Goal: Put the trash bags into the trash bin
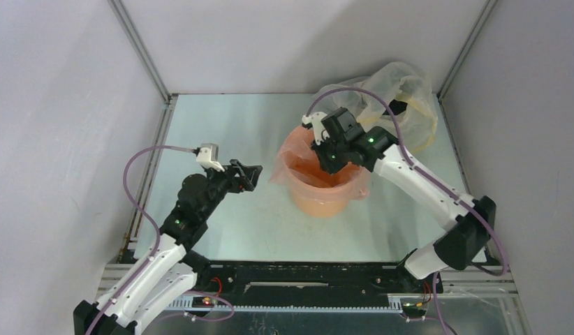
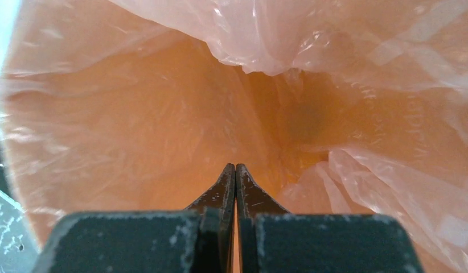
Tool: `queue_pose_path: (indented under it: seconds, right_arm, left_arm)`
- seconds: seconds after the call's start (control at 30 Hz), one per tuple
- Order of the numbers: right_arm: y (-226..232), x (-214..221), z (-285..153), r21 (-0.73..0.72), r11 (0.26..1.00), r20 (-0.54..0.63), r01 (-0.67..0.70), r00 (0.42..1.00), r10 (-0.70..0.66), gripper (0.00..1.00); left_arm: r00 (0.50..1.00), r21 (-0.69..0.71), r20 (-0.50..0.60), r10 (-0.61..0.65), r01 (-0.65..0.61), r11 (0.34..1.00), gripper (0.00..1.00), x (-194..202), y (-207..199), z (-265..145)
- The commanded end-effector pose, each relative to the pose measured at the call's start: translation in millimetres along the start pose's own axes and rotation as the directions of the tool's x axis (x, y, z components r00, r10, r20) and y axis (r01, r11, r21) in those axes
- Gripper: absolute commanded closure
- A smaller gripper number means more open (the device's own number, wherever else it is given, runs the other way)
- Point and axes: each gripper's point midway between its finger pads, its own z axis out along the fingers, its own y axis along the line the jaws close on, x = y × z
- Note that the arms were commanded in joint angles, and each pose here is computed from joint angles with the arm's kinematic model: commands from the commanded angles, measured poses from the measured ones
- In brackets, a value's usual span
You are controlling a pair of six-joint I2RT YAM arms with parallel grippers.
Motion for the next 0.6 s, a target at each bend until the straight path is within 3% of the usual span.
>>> queue_pose_path:
  seconds: [0.0, 0.37, 0.57]
  right_arm:
    - [-2.8, 13.2, 12.0, 0.009, 1.0, -0.095, 0.025, 0.995, -0.024, 1.0]
    - [-4.2, 56.0, 49.8, 0.009, 1.0, -0.211, -0.004, 0.977, 0.006, 1.0]
    - [-6.1, 76.4, 66.6, 0.026, 0.999, -0.242, -0.026, 0.97, 0.032, 1.0]
  left_arm:
    - [0.998, 0.033, 0.059, 0.018, -0.02, 0.999, 0.04, -23.6, -11.9, -6.5]
    - [0.997, 0.057, 0.079, 0.02, -0.025, 0.998, 0.0, -31.1, -18.1, -13.1]
    - [0.998, 0.153, 0.062, 0.014, -0.024, 0.988, 0.0, -31.3, -37.1, -9.5]
